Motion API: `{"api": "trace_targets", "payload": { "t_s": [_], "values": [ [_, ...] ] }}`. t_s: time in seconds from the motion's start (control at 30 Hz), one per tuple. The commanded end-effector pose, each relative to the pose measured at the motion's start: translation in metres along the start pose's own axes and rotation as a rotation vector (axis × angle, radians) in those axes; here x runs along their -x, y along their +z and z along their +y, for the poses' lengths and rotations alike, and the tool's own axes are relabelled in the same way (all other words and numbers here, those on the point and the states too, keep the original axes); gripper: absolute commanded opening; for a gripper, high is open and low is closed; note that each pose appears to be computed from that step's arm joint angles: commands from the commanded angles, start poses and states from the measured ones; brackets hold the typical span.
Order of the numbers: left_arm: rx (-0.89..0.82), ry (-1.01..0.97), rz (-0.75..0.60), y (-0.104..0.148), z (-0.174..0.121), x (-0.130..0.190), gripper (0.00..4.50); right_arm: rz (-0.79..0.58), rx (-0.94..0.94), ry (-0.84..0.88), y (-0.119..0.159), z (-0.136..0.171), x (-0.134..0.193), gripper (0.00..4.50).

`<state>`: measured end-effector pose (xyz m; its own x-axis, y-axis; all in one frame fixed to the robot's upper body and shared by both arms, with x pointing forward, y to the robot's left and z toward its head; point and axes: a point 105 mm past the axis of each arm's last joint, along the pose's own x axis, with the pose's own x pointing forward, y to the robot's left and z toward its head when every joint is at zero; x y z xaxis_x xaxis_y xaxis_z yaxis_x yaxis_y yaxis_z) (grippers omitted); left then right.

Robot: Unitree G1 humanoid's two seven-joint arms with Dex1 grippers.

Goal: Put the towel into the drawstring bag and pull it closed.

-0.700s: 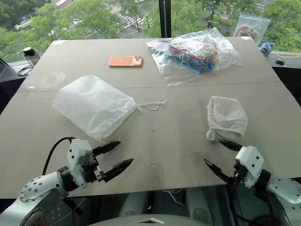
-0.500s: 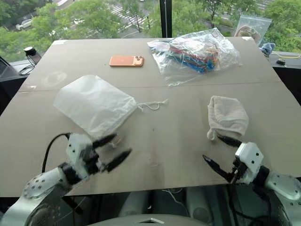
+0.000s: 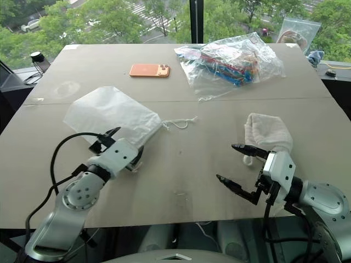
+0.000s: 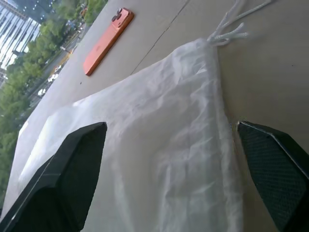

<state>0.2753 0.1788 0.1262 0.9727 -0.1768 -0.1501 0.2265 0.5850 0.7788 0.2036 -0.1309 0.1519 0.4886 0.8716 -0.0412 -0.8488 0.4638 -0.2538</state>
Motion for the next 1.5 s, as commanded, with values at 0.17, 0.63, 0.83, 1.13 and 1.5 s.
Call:
{"api": "trace_targets", "payload": {
  "t_s": [0.17,0.63,0.83,1.13,1.5],
  "values": [
    [-0.075,0.092,0.07,-0.006,0.011,-0.019,4.45,-0.036,0.046,-0.018,0.008,-0.002,-0.008,4.5],
    [-0.02,0.1,0.056,-0.002,0.028,-0.047,0.58,-0.05,0.005,-0.256,0.018,-0.038,-0.015,4.5],
    [0.574,-0.169,-0.041,0.006,0.043,-0.055,0.02,0.139,-0.01,-0.403,0.004,-0.076,-0.004,4.5],
    [1.079,-0.632,-0.15,0.047,0.053,-0.021,0.02,0.333,-0.203,-0.703,-0.033,-0.146,0.041,4.5],
    [1.09,-0.605,-0.164,0.062,0.041,-0.025,0.02,0.573,-0.557,-0.627,-0.098,-0.146,0.032,4.5]
  ]
}}
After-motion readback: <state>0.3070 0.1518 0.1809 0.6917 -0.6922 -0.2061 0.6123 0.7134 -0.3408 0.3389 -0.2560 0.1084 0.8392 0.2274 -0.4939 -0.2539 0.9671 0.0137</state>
